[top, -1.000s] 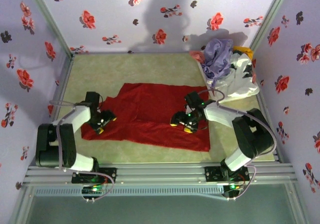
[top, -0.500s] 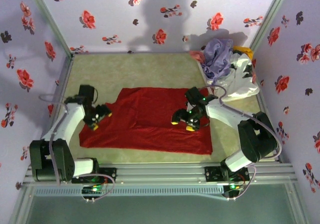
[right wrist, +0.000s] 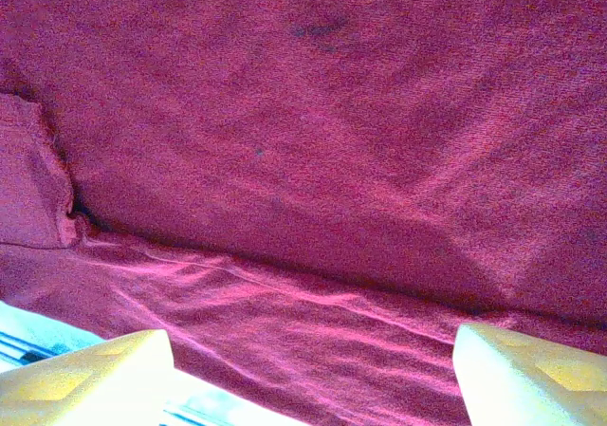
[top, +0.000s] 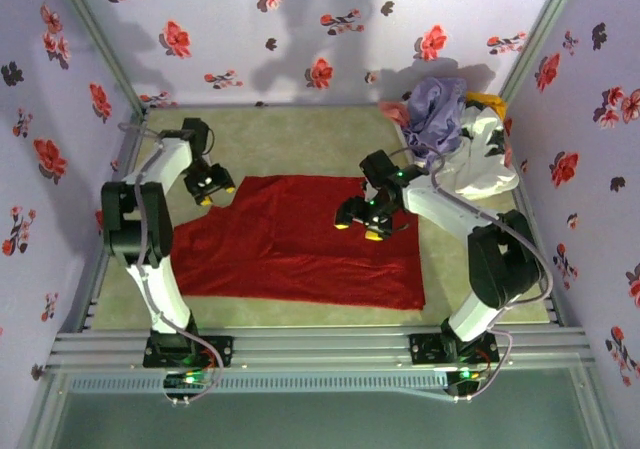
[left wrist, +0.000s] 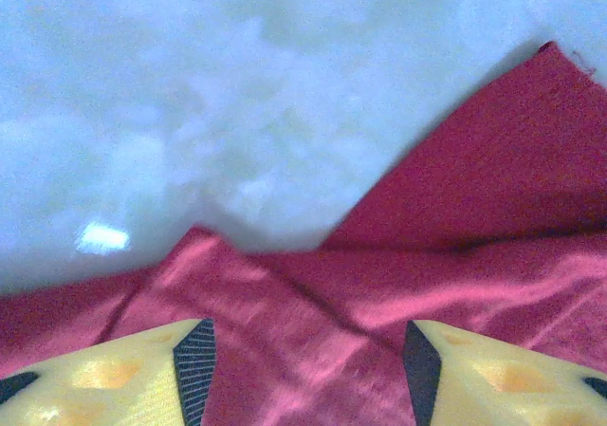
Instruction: Fold and stack the t-shirts
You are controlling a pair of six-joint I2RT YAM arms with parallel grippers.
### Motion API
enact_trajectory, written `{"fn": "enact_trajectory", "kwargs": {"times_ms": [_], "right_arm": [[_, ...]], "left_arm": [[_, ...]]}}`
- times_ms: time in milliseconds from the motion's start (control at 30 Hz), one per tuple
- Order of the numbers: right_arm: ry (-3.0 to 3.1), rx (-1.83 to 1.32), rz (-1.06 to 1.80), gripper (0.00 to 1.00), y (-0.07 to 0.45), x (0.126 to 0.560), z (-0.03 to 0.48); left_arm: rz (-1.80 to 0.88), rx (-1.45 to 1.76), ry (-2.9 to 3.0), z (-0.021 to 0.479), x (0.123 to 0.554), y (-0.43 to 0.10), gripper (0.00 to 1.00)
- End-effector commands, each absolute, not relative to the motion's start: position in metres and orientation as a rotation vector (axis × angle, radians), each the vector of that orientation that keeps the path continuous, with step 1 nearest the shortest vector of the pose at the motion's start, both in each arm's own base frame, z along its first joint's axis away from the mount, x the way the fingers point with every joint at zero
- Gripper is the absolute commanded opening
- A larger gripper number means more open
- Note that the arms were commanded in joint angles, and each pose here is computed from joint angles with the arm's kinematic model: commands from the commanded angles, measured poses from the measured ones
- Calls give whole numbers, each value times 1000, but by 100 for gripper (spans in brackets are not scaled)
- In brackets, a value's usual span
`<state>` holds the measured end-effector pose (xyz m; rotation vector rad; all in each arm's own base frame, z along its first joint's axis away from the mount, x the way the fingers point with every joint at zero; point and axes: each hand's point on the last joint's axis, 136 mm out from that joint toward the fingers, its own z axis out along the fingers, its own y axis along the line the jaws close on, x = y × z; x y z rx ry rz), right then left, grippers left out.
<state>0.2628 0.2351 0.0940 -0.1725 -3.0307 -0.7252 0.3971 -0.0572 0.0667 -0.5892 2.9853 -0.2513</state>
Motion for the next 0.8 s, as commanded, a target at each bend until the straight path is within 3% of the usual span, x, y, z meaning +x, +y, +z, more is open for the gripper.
{"fn": "enact_trajectory", "kwargs": {"times_ms": [0,333,533,767], "right_arm": [[-3026,-153,-652,79,228,263,92],[-3007,-190,-622,79,220,258,81],[-3015,-209,-637,79,216,261,87],[-3028,-234,-664,79,207,260,92]], "left_arm": [[-266,-446,3038,59,406,-75,58],[-276,-380,3086,26,427,-97,53],[-101,-309,3131,3,428,-93,46],[-72,-246,3081,23,449,-89,13]]}}
